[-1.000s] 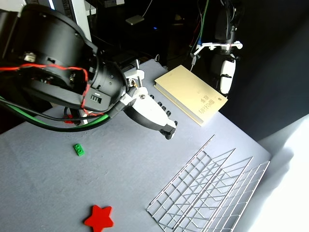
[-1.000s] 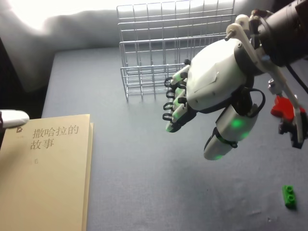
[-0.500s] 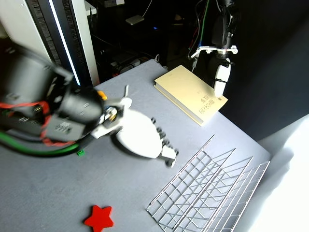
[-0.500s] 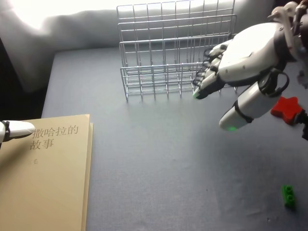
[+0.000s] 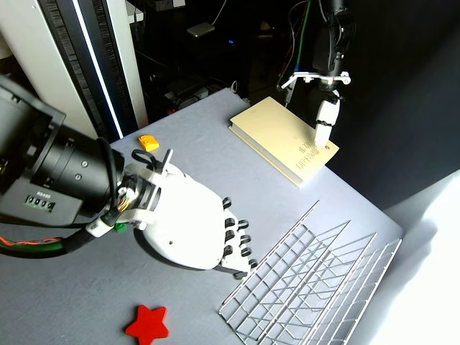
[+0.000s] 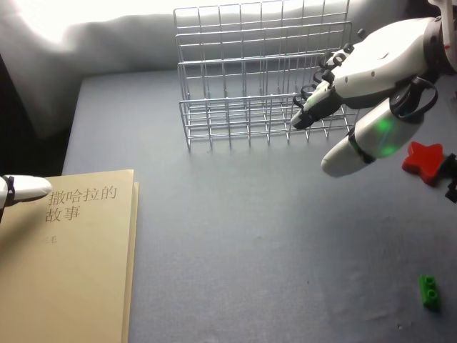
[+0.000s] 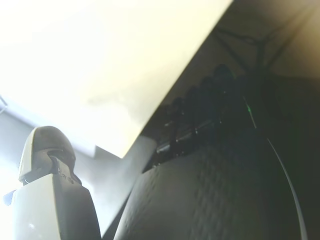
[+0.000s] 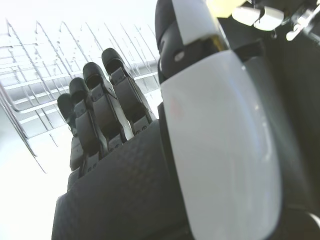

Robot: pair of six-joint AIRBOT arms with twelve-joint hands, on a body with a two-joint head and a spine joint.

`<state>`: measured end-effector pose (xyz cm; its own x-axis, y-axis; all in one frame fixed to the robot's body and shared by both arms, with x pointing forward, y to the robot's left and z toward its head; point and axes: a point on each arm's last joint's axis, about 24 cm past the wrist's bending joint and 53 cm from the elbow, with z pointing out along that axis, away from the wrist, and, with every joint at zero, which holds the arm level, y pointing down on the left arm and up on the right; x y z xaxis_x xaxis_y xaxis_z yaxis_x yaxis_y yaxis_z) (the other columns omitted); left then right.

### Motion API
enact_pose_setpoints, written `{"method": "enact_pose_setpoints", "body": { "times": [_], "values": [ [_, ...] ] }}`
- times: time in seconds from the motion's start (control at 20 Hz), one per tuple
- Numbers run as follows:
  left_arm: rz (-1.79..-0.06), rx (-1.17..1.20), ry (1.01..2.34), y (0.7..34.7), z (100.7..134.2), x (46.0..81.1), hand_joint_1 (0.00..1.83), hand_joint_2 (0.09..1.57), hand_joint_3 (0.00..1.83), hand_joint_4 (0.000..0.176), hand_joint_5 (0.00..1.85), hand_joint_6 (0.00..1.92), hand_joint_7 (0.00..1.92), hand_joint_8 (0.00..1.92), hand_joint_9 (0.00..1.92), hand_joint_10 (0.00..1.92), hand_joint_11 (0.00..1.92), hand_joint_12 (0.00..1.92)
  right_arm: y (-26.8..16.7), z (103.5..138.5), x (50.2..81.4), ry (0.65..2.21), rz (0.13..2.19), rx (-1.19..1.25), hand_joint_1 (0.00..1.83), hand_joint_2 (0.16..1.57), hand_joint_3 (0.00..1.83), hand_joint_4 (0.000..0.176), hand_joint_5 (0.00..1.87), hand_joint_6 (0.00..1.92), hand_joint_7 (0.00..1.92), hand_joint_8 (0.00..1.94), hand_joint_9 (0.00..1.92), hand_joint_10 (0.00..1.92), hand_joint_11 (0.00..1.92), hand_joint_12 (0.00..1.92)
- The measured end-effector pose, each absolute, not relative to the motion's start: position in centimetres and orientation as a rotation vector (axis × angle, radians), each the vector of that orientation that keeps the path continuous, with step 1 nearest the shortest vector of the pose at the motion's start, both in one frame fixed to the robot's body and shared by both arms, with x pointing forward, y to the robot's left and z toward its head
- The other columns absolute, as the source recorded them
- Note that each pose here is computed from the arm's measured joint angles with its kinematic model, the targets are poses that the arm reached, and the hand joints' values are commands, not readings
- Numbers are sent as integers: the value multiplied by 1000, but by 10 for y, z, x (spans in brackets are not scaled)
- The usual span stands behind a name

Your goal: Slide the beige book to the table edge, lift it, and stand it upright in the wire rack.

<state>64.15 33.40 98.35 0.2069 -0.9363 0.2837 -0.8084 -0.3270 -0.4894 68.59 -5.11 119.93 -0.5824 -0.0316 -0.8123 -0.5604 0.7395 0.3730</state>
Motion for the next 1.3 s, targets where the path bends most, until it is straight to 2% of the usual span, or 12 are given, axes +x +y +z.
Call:
{"method": "enact_pose_setpoints", "body": {
  "times": [0.2,0.25,0.3,0.55,1.05,1.15,1.3],
  "values": [
    [-812,-2232,1658,336,989,645,570,947,7,0,89,5,79,4,72,2,0,258,-50,1194,677,2133,782,-475,135,1155,0,0,263,4,272,4,249,5,0,735],
    [-809,-2236,1658,335,989,644,756,977,0,0,215,1,185,0,171,0,0,562,-52,1197,678,2132,778,-462,121,1166,3,0,259,1,264,3,244,1,0,696],
    [-810,-2236,1657,335,989,645,806,983,0,0,251,3,216,3,203,4,0,663,-53,1197,680,2131,776,-448,137,1168,2,0,256,0,259,1,242,0,0,678],
    [-808,-2236,1650,339,990,646,877,998,1,0,308,7,290,8,283,12,0,842,-64,1197,684,2159,778,-351,160,1156,0,0,265,4,276,4,256,5,0,714],
    [-797,-2209,1662,343,988,647,880,994,0,0,309,1,302,2,295,1,0,831,-66,1205,683,2143,813,-291,132,1169,1,0,255,1,263,1,242,1,0,665],
    [-768,-2208,1678,346,983,643,895,989,0,0,310,4,315,5,295,4,0,821,-71,1204,686,2150,811,-255,147,1170,0,0,266,3,279,3,267,6,0,787],
    [-762,-2209,1685,345,981,642,894,986,0,0,312,3,319,5,295,3,0,805,-76,1203,688,2153,797,-232,139,1171,0,0,246,0,257,1,249,0,0,717]
  ]
}}
